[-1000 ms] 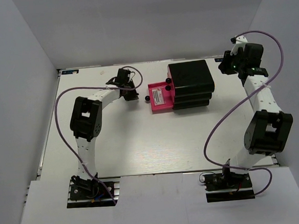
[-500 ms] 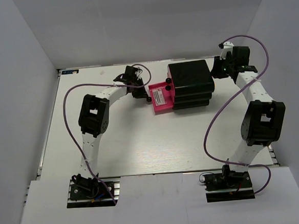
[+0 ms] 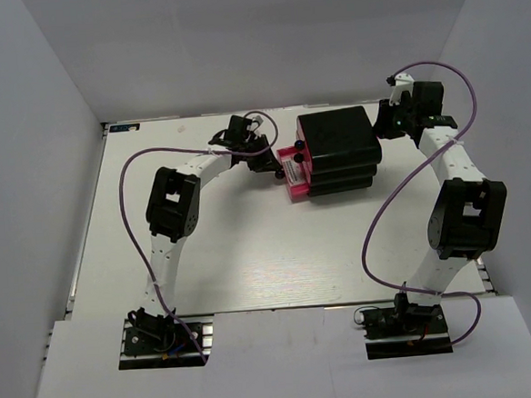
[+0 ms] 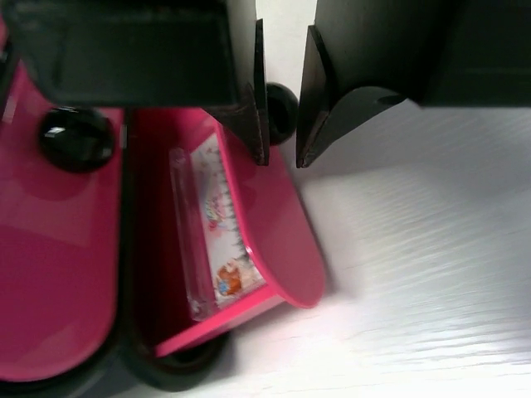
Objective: Organize the makeup
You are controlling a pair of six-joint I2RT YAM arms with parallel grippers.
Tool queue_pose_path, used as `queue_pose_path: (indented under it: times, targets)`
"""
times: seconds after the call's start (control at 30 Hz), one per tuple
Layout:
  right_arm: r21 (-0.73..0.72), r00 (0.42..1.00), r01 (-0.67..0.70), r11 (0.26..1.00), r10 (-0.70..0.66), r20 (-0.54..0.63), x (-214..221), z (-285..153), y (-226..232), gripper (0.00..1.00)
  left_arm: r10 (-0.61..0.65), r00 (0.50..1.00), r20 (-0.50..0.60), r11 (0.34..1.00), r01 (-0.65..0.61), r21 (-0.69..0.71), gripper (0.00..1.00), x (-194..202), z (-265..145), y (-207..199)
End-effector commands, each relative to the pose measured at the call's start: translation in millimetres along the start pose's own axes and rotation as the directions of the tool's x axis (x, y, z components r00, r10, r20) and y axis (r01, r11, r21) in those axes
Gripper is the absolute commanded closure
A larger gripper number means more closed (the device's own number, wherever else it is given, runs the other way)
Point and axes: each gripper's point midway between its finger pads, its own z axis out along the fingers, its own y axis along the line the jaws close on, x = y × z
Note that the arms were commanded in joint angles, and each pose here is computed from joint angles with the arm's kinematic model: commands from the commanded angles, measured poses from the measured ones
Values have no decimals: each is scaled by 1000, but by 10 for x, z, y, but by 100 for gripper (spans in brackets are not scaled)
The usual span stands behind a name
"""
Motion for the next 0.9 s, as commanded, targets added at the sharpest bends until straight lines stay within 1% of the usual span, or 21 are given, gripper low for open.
queue_pose_path:
  times: [0.0,0.07,0.3,0.33,0.37,0.53,0.57,0.7,0.8,0.83,0.87]
  targets:
    - [-85,1000,23,996,-22,18,-131,10,245,68,-18,1000,5,990,18,143,68,-67,29,-411]
    - [-92,1000,22,995,-21,12,-118,33,273,68,-40,999,5,983,38,179,68,-71,61,-520]
    - [-113,1000,10,994,-10,1,-93,67,317,69,-125,992,-3,963,122,240,66,-123,235,-573]
    - [-116,1000,10,993,-10,0,-90,65,323,68,-144,989,-18,958,144,246,67,-65,300,-589]
    - [-121,1000,7,993,-8,-1,-86,69,331,69,-149,989,-8,954,146,263,66,-101,314,-620]
    - [-127,1000,4,992,-4,0,-89,63,345,68,-218,975,-45,920,221,324,65,-90,396,-684]
    - [-127,1000,4,992,-4,0,-87,68,343,68,-210,977,-27,916,206,345,65,-134,400,-716]
    - [-99,1000,7,995,-6,7,-100,48,286,67,-217,976,-24,920,213,329,64,-133,402,-691]
    - [-11,1000,13,1000,-13,17,-122,8,129,57,-236,972,-15,931,230,284,62,-109,337,-641]
    - [52,1000,12,999,-13,15,-107,-13,2,50,-258,966,-16,935,254,248,61,-32,353,-535]
    - [85,1000,17,996,-19,22,-124,-38,-62,45,-277,961,4,936,268,228,60,-84,299,-443]
